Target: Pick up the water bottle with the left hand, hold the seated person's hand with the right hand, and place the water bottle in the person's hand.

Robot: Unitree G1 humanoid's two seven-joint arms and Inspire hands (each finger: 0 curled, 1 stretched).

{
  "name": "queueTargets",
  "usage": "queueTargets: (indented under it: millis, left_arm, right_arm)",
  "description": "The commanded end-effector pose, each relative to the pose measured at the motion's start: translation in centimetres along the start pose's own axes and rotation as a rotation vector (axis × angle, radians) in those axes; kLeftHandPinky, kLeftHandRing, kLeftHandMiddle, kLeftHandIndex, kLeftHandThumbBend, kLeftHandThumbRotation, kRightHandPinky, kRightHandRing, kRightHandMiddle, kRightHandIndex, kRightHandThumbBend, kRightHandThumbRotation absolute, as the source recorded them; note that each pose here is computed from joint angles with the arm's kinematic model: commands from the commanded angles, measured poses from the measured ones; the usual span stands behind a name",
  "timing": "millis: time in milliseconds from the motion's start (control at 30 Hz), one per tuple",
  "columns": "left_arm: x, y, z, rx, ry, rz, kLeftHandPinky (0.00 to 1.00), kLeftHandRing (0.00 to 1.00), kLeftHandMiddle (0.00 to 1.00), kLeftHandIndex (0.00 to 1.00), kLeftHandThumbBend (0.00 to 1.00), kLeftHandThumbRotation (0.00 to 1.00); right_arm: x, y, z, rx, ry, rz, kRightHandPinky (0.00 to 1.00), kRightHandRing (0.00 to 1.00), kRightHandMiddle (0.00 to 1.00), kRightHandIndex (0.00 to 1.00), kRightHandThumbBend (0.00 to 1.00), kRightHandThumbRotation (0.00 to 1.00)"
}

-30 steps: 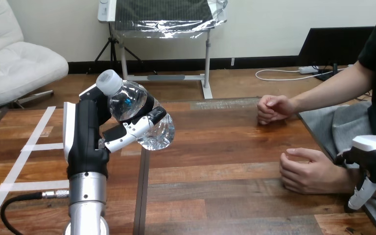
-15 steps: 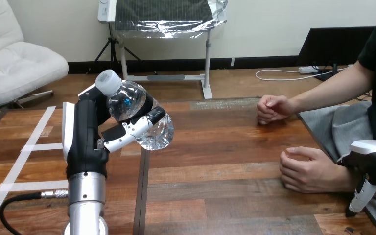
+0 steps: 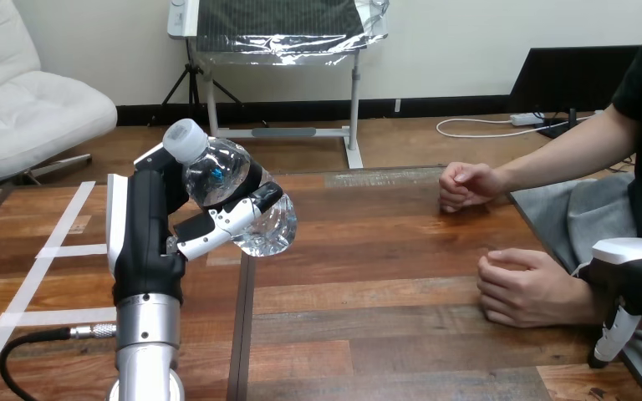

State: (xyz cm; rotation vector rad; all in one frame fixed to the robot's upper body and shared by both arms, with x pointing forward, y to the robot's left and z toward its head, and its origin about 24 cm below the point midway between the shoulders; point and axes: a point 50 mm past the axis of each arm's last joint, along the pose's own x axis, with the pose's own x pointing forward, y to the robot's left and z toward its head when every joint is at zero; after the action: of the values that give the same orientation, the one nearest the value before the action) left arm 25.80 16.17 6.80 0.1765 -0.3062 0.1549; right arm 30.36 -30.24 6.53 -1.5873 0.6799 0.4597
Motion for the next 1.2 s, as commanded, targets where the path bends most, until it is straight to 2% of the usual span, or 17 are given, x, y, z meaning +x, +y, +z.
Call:
queueTargets:
  millis: [0, 433, 667, 900, 1167]
  left_arm:
    - [1.64, 0.32, 2.31, -0.002, -0.122, 0.011, 0.39, 0.42, 0.46, 0.50, 0.62, 0.00]
    - [1.67, 0.30, 2.35, 0.011, -0.125, 0.016, 0.39, 0.42, 0.46, 0.50, 0.62, 0.00]
    - [1.70, 0.27, 2.38, 0.001, -0.124, 0.014, 0.39, 0.42, 0.46, 0.50, 0.62, 0.00]
    - [1.72, 0.28, 2.40, -0.003, -0.122, 0.012, 0.39, 0.42, 0.46, 0.50, 0.62, 0.00]
    - [1.74, 0.37, 2.35, 0.004, -0.123, 0.016, 0.39, 0.42, 0.46, 0.50, 0.62, 0.00]
  right_arm:
    - [0.16, -2.00, 1.10, -0.007, -0.035, -0.061, 0.71, 0.81, 0.87, 0.85, 0.69, 0.00]
    - [0.64, -1.79, 1.32, 0.005, -0.038, -0.029, 0.69, 0.80, 0.87, 0.85, 0.65, 0.00]
    - [0.79, -1.70, 1.43, 0.009, -0.052, -0.029, 0.69, 0.78, 0.86, 0.84, 0.64, 0.00]
    - [0.88, -1.65, 1.59, 0.026, -0.071, -0.029, 0.64, 0.73, 0.80, 0.80, 0.63, 0.00]
    - [0.95, -1.52, 1.82, 0.051, -0.078, -0.045, 0.53, 0.64, 0.73, 0.74, 0.64, 0.00]
